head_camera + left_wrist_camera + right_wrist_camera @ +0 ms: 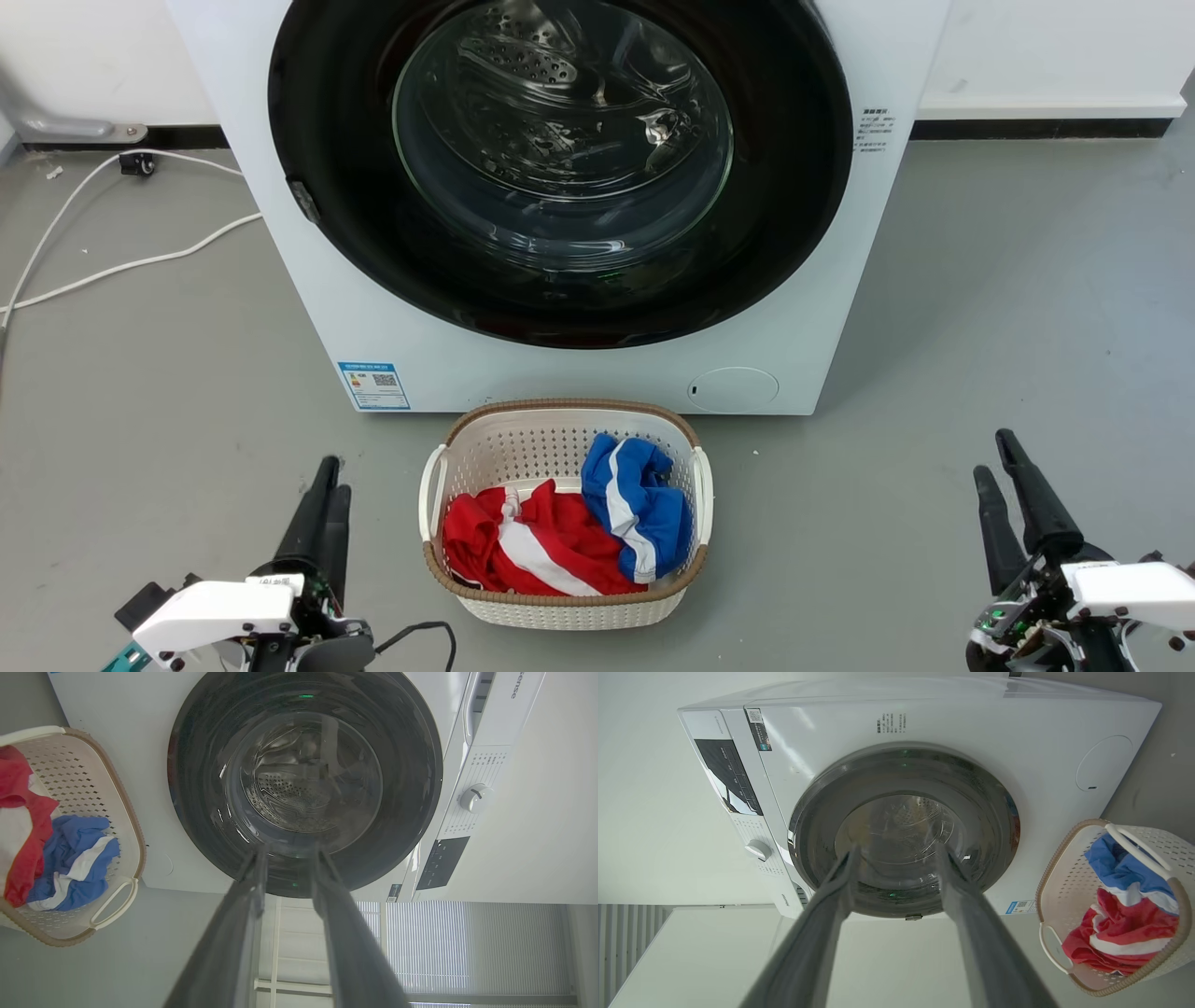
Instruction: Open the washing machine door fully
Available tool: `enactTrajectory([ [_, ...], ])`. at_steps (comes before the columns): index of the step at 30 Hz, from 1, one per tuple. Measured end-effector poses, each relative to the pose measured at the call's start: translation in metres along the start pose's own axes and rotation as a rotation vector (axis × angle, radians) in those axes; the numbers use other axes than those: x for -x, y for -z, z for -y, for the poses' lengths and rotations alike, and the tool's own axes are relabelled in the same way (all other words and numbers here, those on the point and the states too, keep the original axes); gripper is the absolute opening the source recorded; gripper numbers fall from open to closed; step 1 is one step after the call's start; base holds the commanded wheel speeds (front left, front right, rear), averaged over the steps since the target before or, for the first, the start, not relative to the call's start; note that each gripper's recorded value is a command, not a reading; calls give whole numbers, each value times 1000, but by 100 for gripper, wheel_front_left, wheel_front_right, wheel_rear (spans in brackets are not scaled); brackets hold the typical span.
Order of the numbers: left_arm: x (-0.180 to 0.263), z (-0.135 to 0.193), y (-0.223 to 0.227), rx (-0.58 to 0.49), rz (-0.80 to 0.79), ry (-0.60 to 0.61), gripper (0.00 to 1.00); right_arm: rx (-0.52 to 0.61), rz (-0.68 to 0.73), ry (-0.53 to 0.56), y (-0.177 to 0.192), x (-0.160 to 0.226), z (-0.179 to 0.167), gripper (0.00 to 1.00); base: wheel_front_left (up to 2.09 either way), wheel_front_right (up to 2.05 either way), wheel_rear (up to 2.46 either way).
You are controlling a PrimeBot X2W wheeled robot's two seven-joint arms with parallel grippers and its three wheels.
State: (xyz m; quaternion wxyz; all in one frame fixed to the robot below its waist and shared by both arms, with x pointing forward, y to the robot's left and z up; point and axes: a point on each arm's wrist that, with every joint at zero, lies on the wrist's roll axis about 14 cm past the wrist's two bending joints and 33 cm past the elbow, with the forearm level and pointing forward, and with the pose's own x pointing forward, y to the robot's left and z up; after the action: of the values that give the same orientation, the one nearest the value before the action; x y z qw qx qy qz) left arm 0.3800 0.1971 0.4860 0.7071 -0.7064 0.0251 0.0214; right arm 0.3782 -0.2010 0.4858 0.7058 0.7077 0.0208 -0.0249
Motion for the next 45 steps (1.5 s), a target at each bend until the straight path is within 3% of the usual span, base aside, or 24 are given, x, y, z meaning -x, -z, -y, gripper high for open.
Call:
enactTrajectory([
  [11,-3,16,16,-44,-17,47,100,61,10,-19,6,1,-6,100,0,0,0],
  [17,-4,25,23,-159,-31,78,100,142,18,-32,7,1,-10,100,0,0,0],
  [45,-3,41,47,-785,-65,175,100,835,19,-92,13,7,-29,100,0,0,0],
])
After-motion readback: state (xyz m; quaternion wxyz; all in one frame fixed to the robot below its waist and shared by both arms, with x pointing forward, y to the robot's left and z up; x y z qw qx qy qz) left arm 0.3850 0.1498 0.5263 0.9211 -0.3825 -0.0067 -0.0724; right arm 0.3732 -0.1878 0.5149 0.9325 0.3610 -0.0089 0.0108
